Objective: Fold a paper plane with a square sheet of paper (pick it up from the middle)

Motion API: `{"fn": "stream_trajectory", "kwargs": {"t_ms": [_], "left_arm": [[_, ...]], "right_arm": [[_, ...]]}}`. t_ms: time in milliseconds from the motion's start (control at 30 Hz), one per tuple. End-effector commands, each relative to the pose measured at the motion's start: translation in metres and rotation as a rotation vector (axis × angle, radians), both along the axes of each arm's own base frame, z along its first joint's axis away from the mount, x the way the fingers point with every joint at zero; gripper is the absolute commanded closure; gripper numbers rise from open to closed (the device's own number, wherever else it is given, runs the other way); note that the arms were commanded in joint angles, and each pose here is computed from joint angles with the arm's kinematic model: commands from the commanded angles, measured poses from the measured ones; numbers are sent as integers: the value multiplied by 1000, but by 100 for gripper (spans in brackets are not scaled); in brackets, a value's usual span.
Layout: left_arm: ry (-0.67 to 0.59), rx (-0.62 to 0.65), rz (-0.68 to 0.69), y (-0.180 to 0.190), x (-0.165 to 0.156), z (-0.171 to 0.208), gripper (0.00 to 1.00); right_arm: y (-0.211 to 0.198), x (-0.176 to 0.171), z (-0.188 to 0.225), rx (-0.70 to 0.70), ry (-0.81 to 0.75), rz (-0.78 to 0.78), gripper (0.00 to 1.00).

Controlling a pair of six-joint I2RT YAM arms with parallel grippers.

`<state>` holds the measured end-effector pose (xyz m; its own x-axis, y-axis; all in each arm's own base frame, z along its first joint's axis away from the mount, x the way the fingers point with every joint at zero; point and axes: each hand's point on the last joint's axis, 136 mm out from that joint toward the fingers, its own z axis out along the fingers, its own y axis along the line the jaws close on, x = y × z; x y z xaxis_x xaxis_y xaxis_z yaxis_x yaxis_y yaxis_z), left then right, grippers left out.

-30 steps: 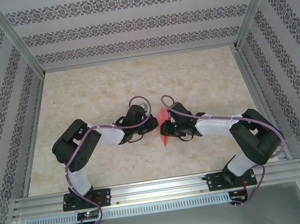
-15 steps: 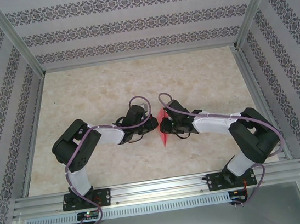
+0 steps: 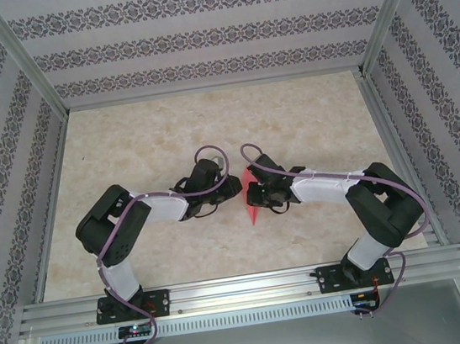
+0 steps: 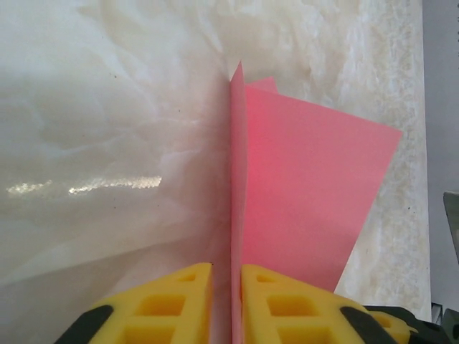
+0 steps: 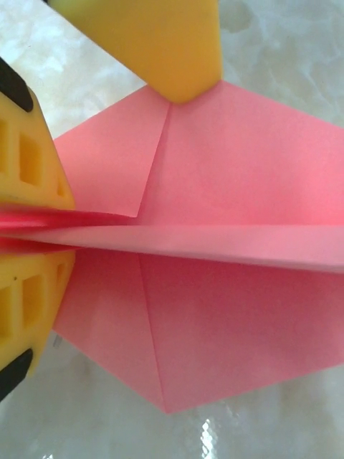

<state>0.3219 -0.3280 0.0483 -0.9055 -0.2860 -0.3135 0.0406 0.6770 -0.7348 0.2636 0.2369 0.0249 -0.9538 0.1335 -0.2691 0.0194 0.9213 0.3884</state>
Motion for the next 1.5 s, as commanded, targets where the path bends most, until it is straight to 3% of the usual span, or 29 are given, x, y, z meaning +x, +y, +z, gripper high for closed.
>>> {"fn": "stream_trajectory", "kwargs": {"t_ms": [0,133,367,500,1033,1467], "left_arm": [[-22,10,36,11,7,13,73],[-18,61,86,28,10,16,56],[-45,295,264,90,11,21,22],[-72,374,334,116,9,27,12],[-60,408,342,126,4,22,3],[-45,455,355,136,2,20,0]], "right_arm": [[3,4,3,-23,-10,-1,89],[-9,5,12,-110,-16,26,93],[-25,7,21,-240,-31,128,94],[-30,15,13,-289,-18,122,92],[-21,24,-5,-291,18,80,83],[-24,16,-29,-374,69,96,87]]}}
